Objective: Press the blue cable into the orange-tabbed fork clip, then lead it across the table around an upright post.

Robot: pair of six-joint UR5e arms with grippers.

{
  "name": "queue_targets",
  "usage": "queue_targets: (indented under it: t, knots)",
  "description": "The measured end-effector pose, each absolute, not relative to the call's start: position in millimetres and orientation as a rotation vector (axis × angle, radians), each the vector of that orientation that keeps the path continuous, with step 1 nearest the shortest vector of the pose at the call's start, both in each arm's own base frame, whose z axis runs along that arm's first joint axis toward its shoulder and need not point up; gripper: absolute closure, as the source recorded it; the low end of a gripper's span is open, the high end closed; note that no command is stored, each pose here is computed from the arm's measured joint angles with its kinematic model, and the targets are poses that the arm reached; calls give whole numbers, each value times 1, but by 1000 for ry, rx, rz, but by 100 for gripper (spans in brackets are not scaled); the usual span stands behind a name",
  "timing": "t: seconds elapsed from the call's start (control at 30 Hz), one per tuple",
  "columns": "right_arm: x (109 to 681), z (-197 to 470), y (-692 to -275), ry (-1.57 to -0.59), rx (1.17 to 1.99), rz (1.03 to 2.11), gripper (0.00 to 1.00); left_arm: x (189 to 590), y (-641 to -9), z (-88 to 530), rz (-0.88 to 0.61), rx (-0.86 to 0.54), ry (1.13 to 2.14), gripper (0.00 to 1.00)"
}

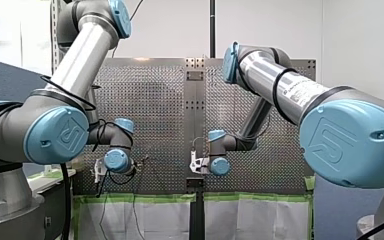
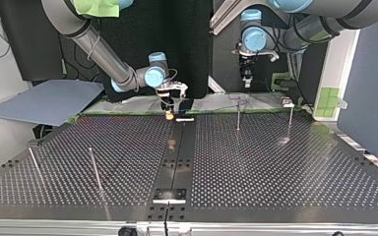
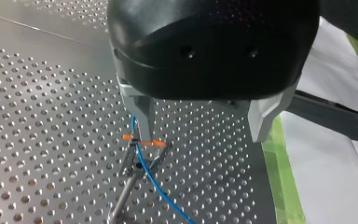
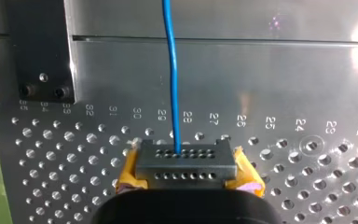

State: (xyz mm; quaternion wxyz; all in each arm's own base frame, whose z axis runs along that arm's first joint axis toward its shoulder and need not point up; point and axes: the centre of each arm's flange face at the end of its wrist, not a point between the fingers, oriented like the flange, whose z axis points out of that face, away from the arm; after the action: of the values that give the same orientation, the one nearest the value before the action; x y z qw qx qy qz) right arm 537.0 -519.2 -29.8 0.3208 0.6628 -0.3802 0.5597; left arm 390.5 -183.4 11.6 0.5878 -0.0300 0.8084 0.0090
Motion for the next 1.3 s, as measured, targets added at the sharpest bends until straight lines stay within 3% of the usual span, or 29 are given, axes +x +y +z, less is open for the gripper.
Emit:
queue_targets:
  t: [0.47,0.97,1.3]
  knots:
    - [532,-42,-521,-1007,1746,1457,100,411,-211,22,-104,27,1822,0]
    - [533,-42,-521,-1002,1746,1459,100,439,-240,39,-218,-18,1753,0]
    - [534,-41,-520,-1003,1748,1461,100,467,-253,23,-223,-38,1766,0]
